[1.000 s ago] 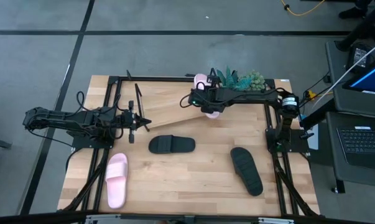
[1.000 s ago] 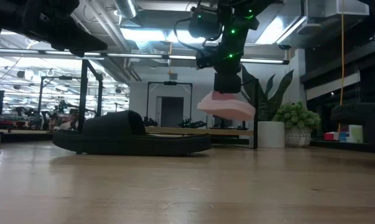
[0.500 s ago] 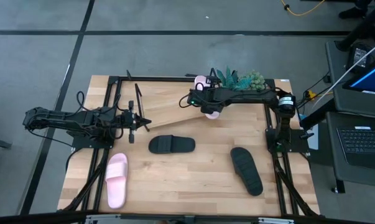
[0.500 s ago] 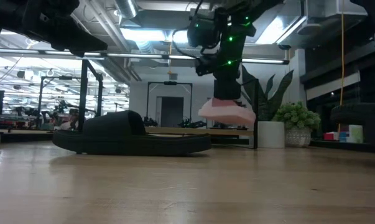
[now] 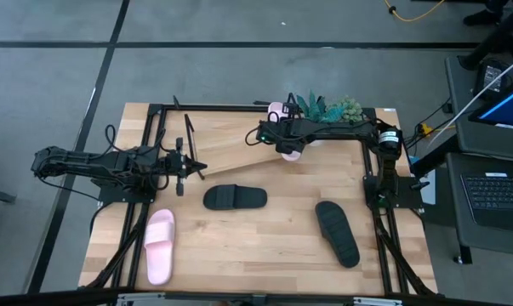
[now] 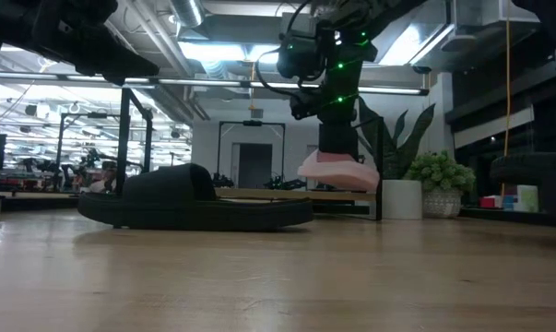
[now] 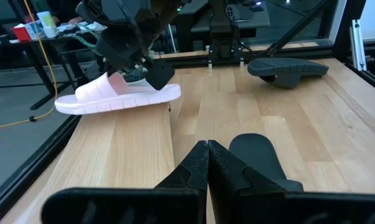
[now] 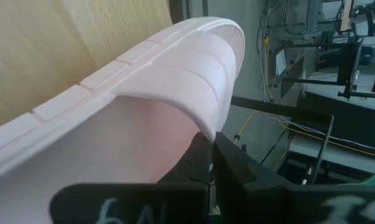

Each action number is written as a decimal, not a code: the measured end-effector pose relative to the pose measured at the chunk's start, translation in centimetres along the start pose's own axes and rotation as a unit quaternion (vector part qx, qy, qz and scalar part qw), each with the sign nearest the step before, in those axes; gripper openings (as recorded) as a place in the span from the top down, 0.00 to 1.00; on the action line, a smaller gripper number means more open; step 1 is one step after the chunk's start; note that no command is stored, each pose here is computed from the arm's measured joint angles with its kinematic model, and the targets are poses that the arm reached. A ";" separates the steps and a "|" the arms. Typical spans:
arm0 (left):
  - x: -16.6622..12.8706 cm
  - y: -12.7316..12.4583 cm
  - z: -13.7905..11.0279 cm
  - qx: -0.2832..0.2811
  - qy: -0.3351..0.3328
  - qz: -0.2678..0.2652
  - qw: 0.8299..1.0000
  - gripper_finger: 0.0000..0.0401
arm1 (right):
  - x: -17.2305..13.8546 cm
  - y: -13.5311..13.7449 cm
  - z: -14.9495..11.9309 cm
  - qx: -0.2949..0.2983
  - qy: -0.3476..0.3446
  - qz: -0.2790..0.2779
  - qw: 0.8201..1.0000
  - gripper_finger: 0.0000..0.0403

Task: Pick and place slides into the shelf
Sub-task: Put the top pink slide on the shelf

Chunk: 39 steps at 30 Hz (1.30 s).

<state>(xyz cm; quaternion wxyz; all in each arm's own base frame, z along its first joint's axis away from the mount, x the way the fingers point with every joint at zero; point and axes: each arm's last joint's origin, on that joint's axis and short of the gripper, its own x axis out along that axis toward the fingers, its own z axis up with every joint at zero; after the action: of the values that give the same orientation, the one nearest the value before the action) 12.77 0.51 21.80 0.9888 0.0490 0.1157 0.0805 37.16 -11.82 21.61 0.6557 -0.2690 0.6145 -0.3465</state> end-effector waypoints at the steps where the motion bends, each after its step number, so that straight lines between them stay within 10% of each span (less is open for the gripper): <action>1: 0.0 0.0 0.0 0.000 0.000 0.000 1.000 1.00 | 0.0 0.0 0.0 0.001 -0.001 0.000 1.000 0.98; 30: 0.0 0.0 -0.1 0.001 0.006 0.000 1.000 1.00 | 1.7 -1.3 -0.2 0.034 -0.004 0.040 0.999 0.98; 39: 0.0 0.0 -0.1 0.001 0.006 0.000 1.000 1.00 | 1.7 -1.1 -0.2 0.034 -0.009 0.062 0.997 0.85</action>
<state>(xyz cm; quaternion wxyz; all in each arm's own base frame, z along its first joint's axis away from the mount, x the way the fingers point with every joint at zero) 12.73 0.51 21.68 0.9880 0.0491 0.1221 0.0803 36.86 -13.87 21.42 0.6905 -0.2112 0.6119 -0.3229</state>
